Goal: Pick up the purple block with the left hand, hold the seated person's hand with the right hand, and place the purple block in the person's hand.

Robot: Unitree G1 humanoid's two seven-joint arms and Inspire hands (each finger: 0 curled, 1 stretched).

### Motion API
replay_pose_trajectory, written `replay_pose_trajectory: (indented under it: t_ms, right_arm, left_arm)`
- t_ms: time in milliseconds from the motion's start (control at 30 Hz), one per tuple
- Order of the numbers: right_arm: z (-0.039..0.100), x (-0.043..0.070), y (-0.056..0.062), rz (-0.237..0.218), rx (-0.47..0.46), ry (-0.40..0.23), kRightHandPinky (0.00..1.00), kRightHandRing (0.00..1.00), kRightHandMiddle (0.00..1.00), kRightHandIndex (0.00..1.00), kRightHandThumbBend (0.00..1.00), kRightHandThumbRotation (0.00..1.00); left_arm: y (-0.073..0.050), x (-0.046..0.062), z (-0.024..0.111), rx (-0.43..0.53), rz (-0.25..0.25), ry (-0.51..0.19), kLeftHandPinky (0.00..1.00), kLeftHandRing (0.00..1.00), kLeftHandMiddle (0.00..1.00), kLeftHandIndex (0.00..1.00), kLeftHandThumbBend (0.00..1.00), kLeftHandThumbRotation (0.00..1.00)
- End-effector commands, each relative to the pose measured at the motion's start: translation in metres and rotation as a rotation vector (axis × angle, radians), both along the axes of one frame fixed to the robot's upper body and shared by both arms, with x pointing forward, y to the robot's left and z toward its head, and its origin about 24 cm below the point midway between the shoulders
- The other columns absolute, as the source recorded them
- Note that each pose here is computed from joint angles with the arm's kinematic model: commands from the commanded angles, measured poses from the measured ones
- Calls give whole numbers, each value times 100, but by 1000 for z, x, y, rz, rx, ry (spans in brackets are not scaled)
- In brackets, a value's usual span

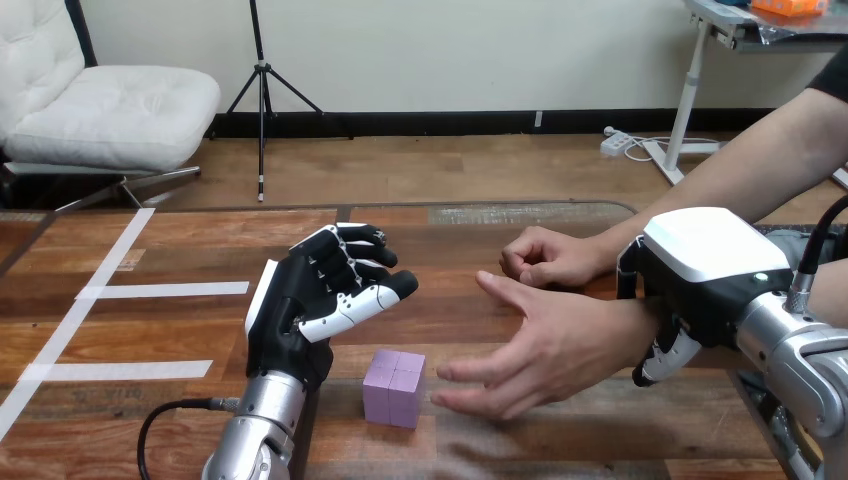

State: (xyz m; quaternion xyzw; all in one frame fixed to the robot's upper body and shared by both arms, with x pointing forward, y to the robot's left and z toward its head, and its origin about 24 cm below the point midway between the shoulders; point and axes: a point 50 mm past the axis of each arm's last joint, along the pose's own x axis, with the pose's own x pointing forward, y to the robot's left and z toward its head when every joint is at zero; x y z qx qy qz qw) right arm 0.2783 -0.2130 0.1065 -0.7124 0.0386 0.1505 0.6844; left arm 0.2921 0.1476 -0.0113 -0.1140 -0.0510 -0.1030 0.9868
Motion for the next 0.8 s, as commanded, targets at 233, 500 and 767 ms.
replay_pose_trajectory:
  t_ms: [233,500,767]
  right_arm:
    - [32,5,9,16,18,-123,27,34,42,48,83,0]
    - [31,5,8,20,18,-123,26,34,41,48,83,0]
    - [31,4,8,24,18,-127,27,34,41,48,83,0]
  left_arm:
    - [-12,19,28,10,-51,-103,36,40,48,49,95,8]
    - [-13,19,27,9,-57,-105,36,40,48,50,95,8]
    - [-12,18,27,11,-64,-106,36,40,48,50,95,9]
